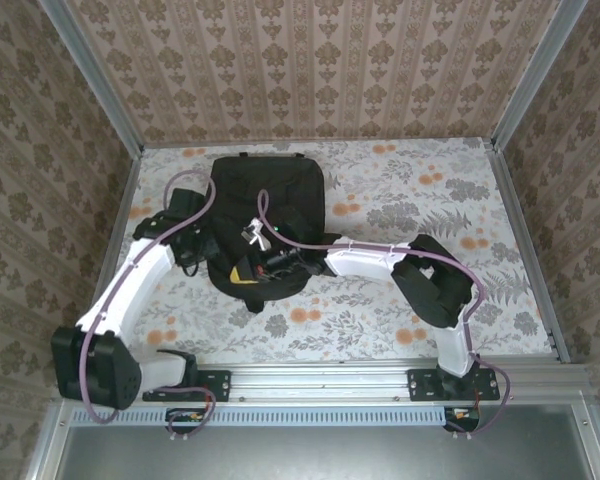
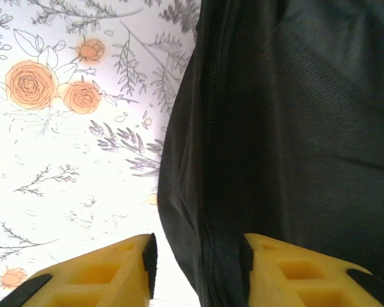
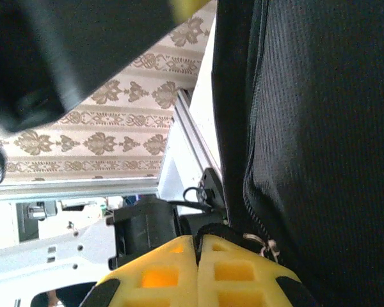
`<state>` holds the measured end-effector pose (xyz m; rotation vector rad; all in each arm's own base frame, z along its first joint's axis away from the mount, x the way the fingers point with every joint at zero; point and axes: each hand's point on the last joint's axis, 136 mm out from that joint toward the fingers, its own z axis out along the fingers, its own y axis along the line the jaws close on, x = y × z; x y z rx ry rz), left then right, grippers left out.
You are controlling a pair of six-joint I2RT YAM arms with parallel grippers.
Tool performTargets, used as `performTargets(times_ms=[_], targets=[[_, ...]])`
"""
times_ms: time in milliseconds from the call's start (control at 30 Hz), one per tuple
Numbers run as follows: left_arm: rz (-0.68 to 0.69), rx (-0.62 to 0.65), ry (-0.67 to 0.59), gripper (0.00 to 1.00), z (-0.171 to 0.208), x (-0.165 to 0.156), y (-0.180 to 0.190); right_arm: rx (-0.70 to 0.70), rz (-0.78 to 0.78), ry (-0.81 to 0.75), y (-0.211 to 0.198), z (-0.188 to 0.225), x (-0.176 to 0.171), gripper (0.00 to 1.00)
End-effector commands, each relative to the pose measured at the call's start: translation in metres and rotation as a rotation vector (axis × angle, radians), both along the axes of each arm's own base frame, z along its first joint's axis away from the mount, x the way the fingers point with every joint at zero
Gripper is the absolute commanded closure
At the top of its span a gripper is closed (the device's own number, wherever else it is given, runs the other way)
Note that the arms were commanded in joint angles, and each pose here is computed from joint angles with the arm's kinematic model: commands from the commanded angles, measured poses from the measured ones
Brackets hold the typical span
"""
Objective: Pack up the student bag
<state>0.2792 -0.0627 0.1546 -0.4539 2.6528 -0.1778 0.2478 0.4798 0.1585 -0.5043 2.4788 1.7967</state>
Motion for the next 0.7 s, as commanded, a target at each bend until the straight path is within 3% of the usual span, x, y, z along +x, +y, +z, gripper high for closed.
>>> performTargets(times_ms=[0,267,667], targets=[[0.023,-0.122,-0.009,0.57,0.013,-0.019,-0.01,0.065,-0.041,-0.012,0.011,0.018,0.018,1.0],[0.187,-0.479,-0.013,0.57,-0.003,-0.044,-0.037,0.091,-0.047,0.001,0.005,0.013,0.018,1.0],[0.243,-0.476,0.034,0.64,-0.02,-0.041,-0.035,0.087,-0.046,0.009,-0.004,0.011,0.012,1.0]])
